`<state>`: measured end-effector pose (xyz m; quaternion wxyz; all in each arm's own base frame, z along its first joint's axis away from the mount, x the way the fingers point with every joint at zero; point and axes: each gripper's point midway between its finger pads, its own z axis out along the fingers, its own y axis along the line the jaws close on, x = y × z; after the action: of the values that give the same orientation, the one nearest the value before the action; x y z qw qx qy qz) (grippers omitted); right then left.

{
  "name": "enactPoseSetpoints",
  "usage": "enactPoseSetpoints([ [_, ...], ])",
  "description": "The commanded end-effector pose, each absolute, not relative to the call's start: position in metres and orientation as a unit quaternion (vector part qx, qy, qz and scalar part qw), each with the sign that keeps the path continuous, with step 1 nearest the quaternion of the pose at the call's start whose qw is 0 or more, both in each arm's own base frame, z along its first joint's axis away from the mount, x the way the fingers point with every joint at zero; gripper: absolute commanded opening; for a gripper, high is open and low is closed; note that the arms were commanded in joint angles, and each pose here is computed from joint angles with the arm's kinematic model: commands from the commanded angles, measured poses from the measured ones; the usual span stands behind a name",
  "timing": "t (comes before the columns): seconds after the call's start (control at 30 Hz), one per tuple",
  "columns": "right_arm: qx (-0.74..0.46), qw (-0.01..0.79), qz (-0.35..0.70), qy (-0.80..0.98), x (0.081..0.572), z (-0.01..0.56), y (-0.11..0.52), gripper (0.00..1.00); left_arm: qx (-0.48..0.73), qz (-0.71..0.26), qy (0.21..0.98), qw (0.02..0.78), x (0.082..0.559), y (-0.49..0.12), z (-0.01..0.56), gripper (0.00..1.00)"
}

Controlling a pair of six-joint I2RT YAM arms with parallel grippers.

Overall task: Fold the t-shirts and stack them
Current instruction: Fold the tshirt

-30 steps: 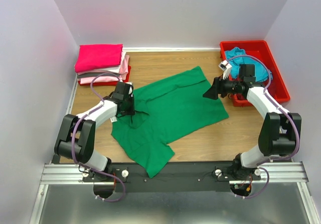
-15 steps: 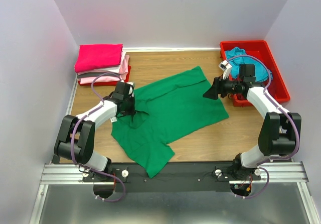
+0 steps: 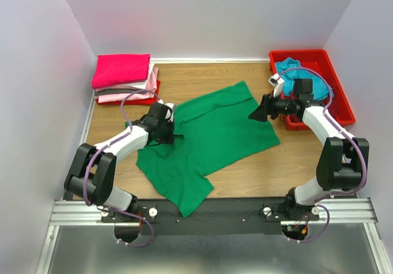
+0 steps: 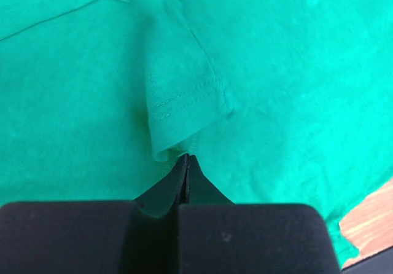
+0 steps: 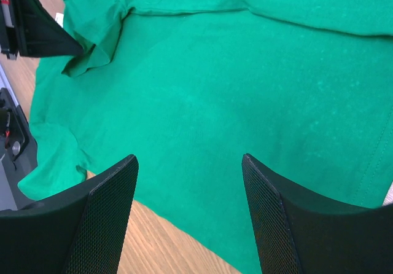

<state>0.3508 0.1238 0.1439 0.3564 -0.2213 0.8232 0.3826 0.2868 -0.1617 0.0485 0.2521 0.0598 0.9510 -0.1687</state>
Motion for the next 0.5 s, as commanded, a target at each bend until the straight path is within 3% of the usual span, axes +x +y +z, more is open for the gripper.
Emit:
enactPoseSetpoints([
  [0.0,-0.219,0.350,0.393,0.822,0.346,0.142,0.123,0.76,0.073,-0.187,0.950,0.238,0.276,-0.173,0.042,0.00],
  [0.1,-0.217,0.350,0.393,0.822,0.346,0.142,0.122,0.76,0.080,-0.186,0.952,0.229,0.272,-0.177,0.037,0.03],
  [0.27,-0.217,0.349,0.395,0.821,0.345,0.143,0.122,0.76,0.086,-0.176,0.955,0.222,0.267,-0.180,0.036,0.26],
  [0.47,-0.216,0.350,0.396,0.821,0.345,0.143,0.122,0.76,0.055,-0.135,0.951,0.274,0.282,-0.165,0.066,0.38],
])
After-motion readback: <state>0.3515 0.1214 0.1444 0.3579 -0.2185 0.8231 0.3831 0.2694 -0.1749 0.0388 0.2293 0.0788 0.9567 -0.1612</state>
